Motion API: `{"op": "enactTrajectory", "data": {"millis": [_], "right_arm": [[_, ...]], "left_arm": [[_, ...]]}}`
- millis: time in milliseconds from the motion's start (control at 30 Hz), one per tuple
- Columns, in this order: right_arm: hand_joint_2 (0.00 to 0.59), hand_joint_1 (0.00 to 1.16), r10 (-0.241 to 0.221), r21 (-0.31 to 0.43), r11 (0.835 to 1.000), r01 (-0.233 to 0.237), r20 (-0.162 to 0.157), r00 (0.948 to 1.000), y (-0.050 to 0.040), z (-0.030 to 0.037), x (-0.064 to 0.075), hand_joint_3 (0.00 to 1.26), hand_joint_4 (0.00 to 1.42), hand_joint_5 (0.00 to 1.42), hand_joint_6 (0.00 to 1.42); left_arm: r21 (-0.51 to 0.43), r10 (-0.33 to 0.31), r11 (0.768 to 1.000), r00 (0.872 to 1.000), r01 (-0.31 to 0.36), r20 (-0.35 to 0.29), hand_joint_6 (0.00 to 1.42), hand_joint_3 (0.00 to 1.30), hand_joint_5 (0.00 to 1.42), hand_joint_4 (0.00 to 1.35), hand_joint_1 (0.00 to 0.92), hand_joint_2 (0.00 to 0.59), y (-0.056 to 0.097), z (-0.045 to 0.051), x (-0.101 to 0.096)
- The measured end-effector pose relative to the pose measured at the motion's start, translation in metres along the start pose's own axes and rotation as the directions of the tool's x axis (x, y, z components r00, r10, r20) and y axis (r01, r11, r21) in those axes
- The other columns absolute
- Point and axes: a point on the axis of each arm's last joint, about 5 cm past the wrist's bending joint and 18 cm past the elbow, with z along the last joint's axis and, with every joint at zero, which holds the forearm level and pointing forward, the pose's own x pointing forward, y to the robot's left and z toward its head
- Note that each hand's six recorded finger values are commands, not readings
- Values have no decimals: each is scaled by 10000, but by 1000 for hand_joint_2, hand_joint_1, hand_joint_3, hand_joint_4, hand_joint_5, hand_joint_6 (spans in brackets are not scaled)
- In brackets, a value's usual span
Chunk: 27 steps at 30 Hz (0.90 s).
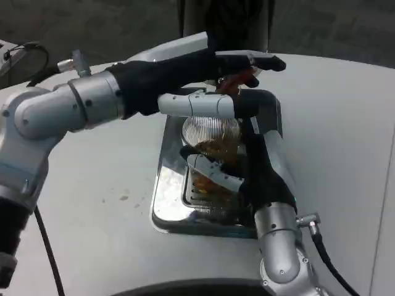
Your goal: Grasp the cup under the faucet to collect the drink, then remove the cup.
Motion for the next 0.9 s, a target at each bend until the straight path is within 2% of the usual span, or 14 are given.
{"op": "enactTrajectory", "data": {"millis": [333, 500, 633, 900], "right_arm": [[238, 702, -356, -381, 9986, 354, -35, 9994, 62, 0, -24, 50, 249, 339, 75], [241, 709, -698, -676, 9954, 680, -242, 9973, 89, -51, -65, 109, 327, 416, 127], [244, 718, -942, -687, 9934, 922, -256, 9952, 86, -57, -66, 189, 391, 476, 160], [255, 728, -1059, -562, 9929, 1044, -244, 9941, 88, -58, -68, 271, 458, 543, 189]], "left_arm": [[57, -52, 10000, 10000, 52, 13, 76, 159, 184, 87, 0, 0, 7, 7, -5], [91, -55, 9999, 10000, 55, 35, 76, 162, 189, 90, 0, 0, 11, 14, -7], [98, -45, 9999, 10000, 45, 44, 77, 166, 191, 91, 0, 1, 12, 16, -9], [136, -32, 9999, 10000, 32, -9, 77, 169, 201, 100, 0, 0, 18, 12, -30]]}}
